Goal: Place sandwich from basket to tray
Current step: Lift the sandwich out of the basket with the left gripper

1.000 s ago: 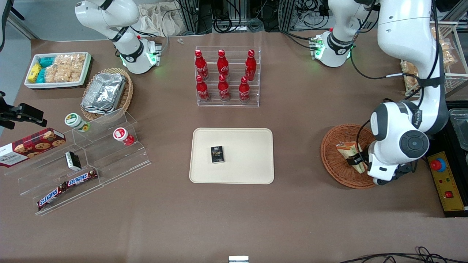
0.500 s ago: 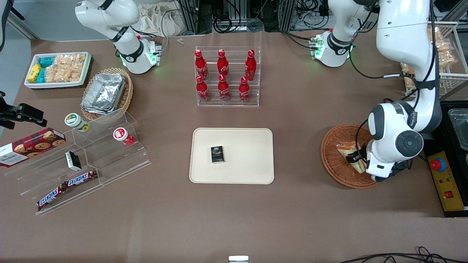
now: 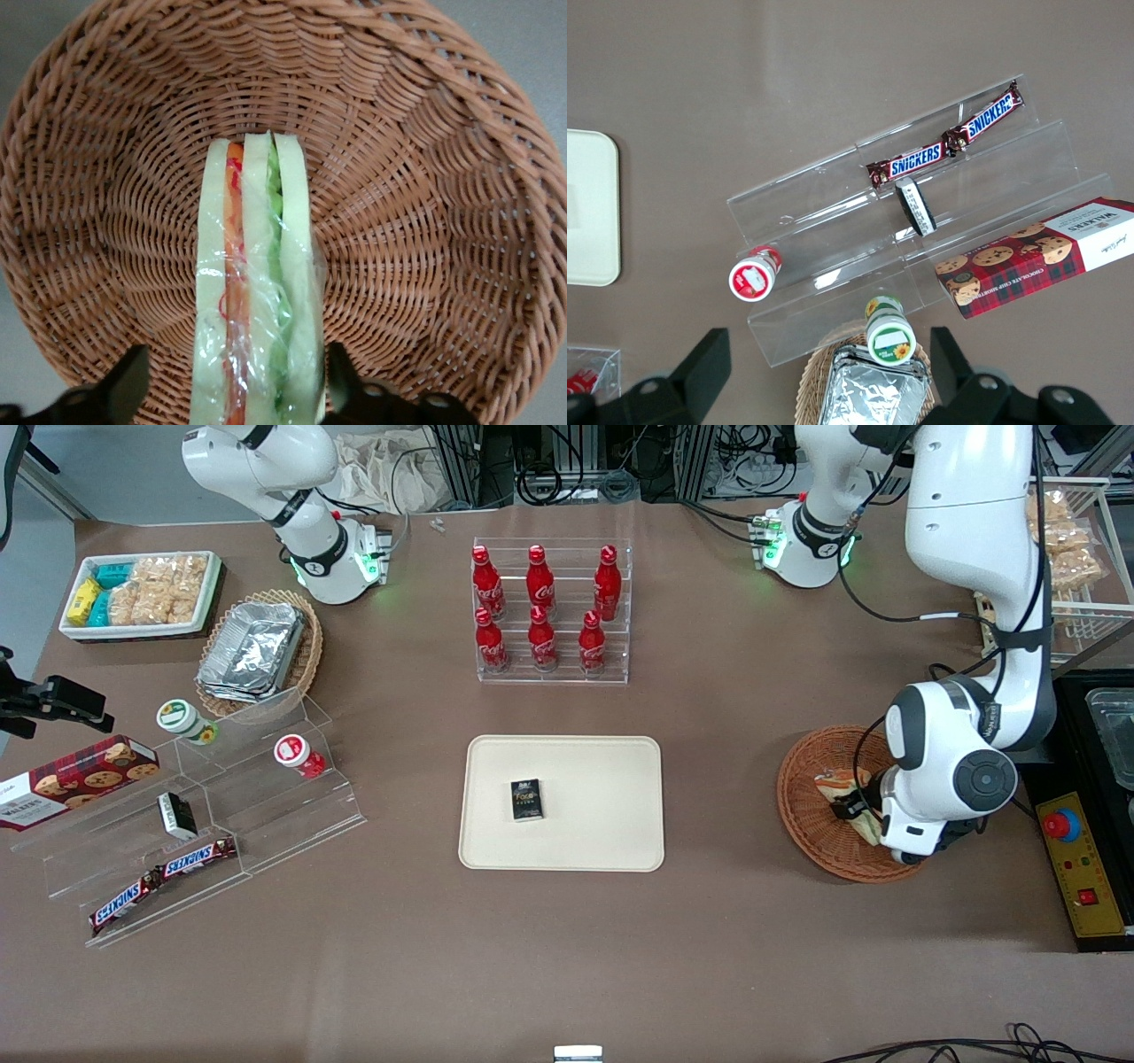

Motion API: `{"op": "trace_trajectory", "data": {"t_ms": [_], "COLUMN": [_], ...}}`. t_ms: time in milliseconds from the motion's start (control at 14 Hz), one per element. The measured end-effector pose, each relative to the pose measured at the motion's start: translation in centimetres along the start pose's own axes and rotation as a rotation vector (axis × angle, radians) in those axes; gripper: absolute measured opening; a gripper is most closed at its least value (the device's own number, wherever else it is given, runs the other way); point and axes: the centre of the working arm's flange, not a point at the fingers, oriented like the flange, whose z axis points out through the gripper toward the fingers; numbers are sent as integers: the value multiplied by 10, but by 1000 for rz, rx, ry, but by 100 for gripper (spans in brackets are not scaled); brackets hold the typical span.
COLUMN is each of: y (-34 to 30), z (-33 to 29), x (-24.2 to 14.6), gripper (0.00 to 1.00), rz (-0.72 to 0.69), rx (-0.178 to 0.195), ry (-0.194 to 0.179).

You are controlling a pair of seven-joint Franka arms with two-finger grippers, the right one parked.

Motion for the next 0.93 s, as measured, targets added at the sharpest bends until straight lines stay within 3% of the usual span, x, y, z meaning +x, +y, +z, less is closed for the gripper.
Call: {"op": "trace_trajectory", "data": {"t_ms": [286,429,714,929], "y": [1,5,29,71], "z": [-4,-16,-111,-187], "x": [1,4,10,-13], "gripper": [40,27,26,15], "rz": [1,8,94,217], "rx": [-5,-16,-54,-100], "ry": [7,22,53,102]}}
